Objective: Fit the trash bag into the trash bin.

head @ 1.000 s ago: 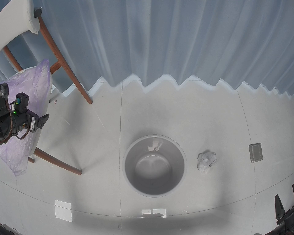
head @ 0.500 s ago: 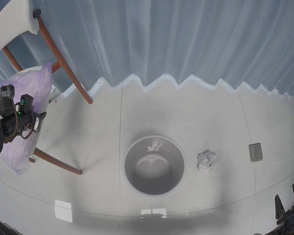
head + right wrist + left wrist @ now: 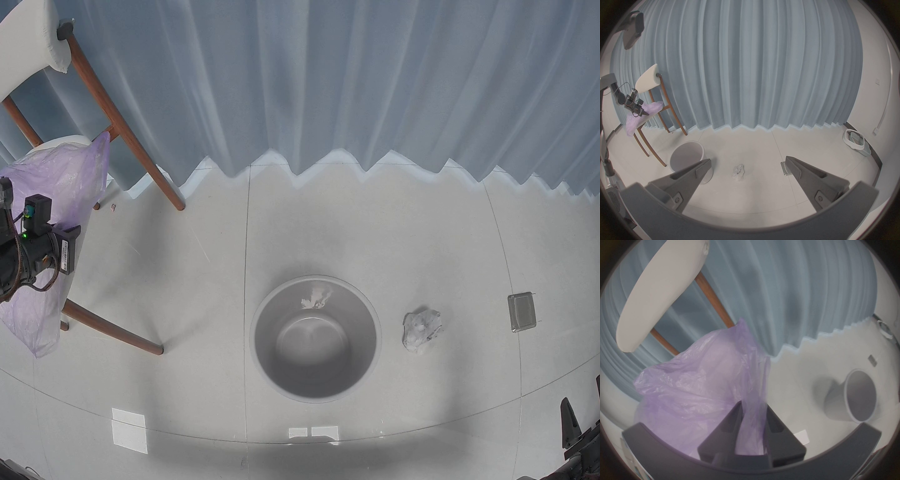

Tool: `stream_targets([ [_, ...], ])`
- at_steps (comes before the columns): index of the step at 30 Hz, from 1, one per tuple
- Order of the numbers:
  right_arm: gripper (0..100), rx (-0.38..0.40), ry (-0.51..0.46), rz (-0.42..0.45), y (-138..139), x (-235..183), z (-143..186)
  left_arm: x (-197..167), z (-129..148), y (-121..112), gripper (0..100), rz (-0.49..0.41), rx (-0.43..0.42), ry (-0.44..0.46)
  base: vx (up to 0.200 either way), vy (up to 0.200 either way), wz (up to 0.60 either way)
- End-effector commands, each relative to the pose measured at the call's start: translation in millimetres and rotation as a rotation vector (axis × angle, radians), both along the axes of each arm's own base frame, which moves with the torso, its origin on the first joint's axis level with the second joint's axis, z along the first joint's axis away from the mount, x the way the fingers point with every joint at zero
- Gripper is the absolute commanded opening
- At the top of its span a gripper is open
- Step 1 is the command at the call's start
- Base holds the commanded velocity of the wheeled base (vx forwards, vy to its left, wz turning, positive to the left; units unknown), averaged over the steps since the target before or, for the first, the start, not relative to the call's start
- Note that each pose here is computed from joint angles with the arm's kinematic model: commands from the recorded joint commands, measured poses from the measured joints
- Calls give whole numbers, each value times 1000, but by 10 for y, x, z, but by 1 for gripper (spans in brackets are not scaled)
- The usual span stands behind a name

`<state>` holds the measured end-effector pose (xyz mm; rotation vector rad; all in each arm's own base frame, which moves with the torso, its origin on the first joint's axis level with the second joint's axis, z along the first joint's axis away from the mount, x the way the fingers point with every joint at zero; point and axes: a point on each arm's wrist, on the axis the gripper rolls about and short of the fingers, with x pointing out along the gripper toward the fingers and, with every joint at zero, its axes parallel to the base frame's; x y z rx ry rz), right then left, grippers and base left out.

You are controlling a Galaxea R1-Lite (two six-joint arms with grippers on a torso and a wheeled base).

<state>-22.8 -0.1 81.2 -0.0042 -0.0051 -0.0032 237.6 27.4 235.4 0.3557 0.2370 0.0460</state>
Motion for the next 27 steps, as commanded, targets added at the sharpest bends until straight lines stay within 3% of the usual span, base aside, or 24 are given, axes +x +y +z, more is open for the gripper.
stream_targets([
  [1,100,0,1,2,0,0,-52,-228,37,-46,0,-53,-44,-35,0,0,0],
  [3,100,0,1,0,0,0,-52,-255,23,-53,0,-65,-75,-35,0,0,0],
  [4,100,0,1,0,0,0,-52,-304,-13,-74,0,-101,-170,-28,0,0,0],
  [5,100,0,1,0,0,0,-52,-309,-14,-75,0,-103,-175,-28,0,0,0],
  [6,100,0,2,0,0,1,-52,-332,-27,-98,0,-141,-244,-23,0,0,0],
  [7,100,0,1,0,0,0,-52,-336,-28,-104,0,-149,-255,-22,0,0,0],
  [11,100,4,0,-4,-1,0,-52,-436,15,-130,0,-264,-433,-22,0,0,0],
  [12,100,4,0,-4,-1,0,-52,-436,15,-130,0,-264,-433,-22,0,0,0],
  [13,100,7,0,-6,-1,0,-52,-488,38,-147,0,-297,-521,-18,0,0,0],
  [17,100,7,0,-6,-1,0,-52,-625,116,-181,0,-344,-659,-26,0,0,0],
  [21,100,9,0,-6,-1,0,-52,-761,128,-214,0,-418,-760,-2,0,0,0],
  [27,100,13,2,-6,-1,1,-52,-843,156,-263,0,-485,-790,9,0,0,0],
])
